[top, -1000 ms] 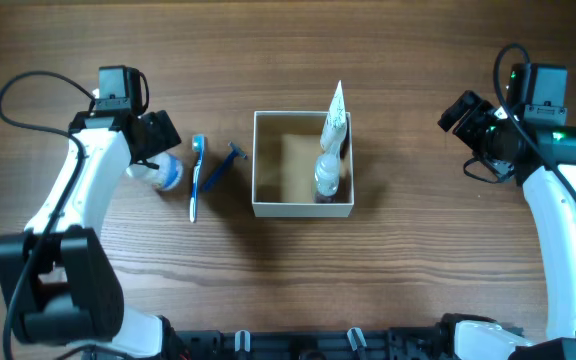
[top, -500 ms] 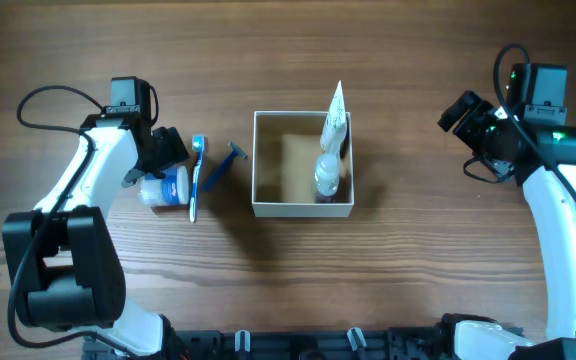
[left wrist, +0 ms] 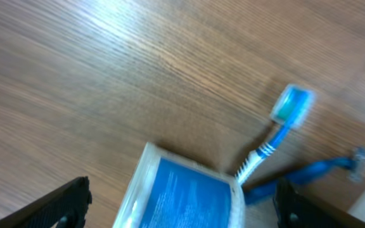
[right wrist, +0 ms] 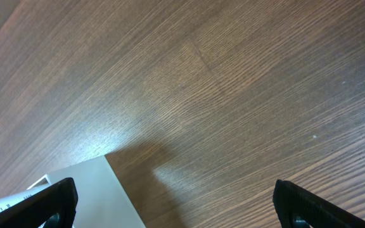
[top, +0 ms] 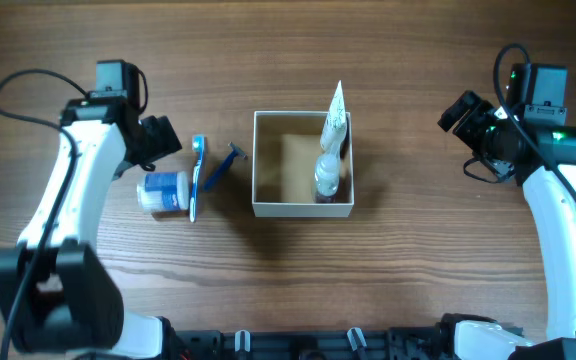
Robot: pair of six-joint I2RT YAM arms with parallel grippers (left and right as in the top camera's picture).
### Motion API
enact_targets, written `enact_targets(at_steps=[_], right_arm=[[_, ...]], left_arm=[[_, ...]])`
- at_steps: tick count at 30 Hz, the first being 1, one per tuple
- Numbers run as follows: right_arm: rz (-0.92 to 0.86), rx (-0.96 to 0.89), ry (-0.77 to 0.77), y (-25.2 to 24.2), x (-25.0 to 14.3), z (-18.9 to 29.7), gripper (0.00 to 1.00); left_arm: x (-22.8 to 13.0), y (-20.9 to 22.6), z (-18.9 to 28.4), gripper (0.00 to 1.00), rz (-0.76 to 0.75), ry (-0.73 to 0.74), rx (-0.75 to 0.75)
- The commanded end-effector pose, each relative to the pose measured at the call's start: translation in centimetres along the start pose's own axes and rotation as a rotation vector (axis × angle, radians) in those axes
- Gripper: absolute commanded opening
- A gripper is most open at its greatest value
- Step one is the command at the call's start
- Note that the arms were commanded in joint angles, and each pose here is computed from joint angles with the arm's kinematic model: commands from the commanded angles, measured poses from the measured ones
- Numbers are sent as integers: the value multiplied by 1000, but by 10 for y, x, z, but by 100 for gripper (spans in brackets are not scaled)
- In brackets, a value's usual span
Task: Pack container
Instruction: 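Grasp the cotton-swab tub with the left gripper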
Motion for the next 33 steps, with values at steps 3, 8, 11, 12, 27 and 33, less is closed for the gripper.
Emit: enact_targets(at_steps=[3,8,11,12,27,33], right_arm=[[8,8,2,2,2,1,100],[8,8,2,2,2,1,100],[7,8,2,3,2,1,100],[8,8,2,3,2,1,100],[8,8,2,3,2,1,100],[8,8,2,2,2,1,100]], left_arm=[[-19,4,33,100,-8,33,-7],[-50,-20,38,100,-104,174,-190],[-60,-20,39,100,-109,218,-193],[-64,-19,40,100,-128,234,-193],[-73,-4,-6,100,-188,302,-74],[-63,2,-21,100,-180,281,-14]])
Point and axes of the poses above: each gripper's point midway between its finger pads, its own z axis back along the fingers, its own y axis along the line the jaws close on, x = y × z, the point moved 2 cm from there along z, back along the fingers, and after that the axes turned 14 degrees about -z, right-handed, at the moved point
